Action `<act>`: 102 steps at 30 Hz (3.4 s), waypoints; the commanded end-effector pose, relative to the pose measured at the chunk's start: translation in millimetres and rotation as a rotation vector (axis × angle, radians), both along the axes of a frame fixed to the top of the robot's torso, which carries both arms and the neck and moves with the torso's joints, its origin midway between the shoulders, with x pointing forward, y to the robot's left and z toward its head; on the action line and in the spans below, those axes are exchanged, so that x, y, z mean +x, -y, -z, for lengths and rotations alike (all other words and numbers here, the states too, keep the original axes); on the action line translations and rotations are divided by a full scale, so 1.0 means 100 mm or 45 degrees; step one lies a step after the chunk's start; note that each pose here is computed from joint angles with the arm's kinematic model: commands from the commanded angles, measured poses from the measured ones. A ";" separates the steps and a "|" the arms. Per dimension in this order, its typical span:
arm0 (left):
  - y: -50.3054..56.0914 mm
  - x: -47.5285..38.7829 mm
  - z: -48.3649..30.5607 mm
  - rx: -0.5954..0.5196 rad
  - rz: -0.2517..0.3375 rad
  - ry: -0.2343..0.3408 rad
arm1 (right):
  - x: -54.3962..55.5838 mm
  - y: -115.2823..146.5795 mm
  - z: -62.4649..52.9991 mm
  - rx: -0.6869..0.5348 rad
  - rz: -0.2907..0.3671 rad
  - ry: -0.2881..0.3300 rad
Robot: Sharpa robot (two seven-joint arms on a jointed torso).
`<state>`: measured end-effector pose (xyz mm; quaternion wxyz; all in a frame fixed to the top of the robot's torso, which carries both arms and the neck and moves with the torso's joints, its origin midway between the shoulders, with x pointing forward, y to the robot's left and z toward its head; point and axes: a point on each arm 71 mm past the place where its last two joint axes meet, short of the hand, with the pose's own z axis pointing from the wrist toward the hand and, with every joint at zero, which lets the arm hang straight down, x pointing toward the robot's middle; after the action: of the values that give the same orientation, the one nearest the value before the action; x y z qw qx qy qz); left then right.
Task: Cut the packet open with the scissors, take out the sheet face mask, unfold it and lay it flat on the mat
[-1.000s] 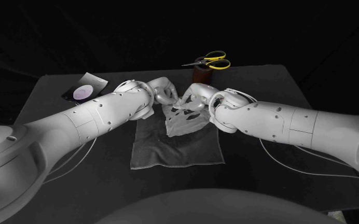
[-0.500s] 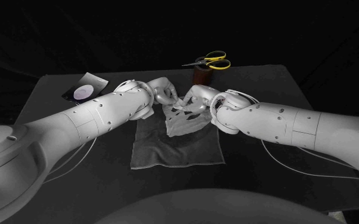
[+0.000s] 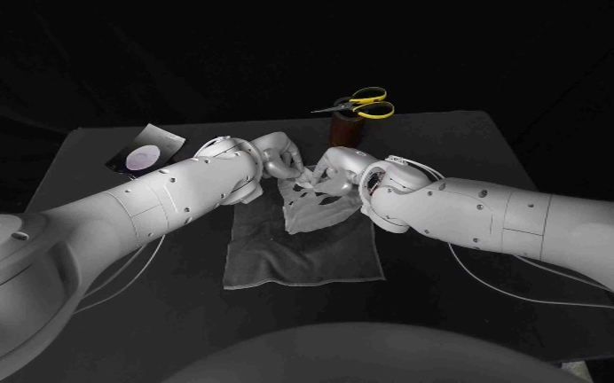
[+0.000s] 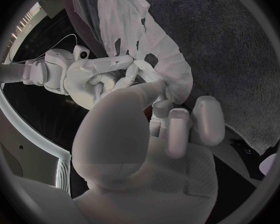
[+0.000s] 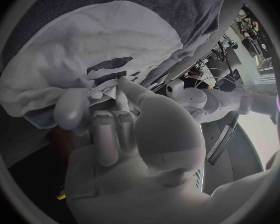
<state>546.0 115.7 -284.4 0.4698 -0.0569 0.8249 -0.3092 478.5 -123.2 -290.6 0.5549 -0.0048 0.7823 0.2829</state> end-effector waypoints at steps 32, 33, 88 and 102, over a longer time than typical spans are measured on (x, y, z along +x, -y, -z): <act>-0.01 0.003 0.012 0.019 0.004 -0.023 | -0.16 0.15 -0.21 0.254 0.013 0.250; -0.01 0.001 0.011 0.017 0.006 -0.023 | -0.16 0.15 -0.21 0.258 0.014 0.249; 0.07 -0.019 0.015 0.009 0.024 -0.046 | -0.02 -0.10 0.18 0.060 0.034 0.044; 0.07 -0.016 0.017 0.011 0.022 -0.048 | -0.02 -0.10 0.17 0.061 0.032 0.073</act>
<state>546.3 112.2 -284.2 0.4632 -0.0568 0.8295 -0.3067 478.1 -114.2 -305.0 0.5822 0.0204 0.7573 0.2951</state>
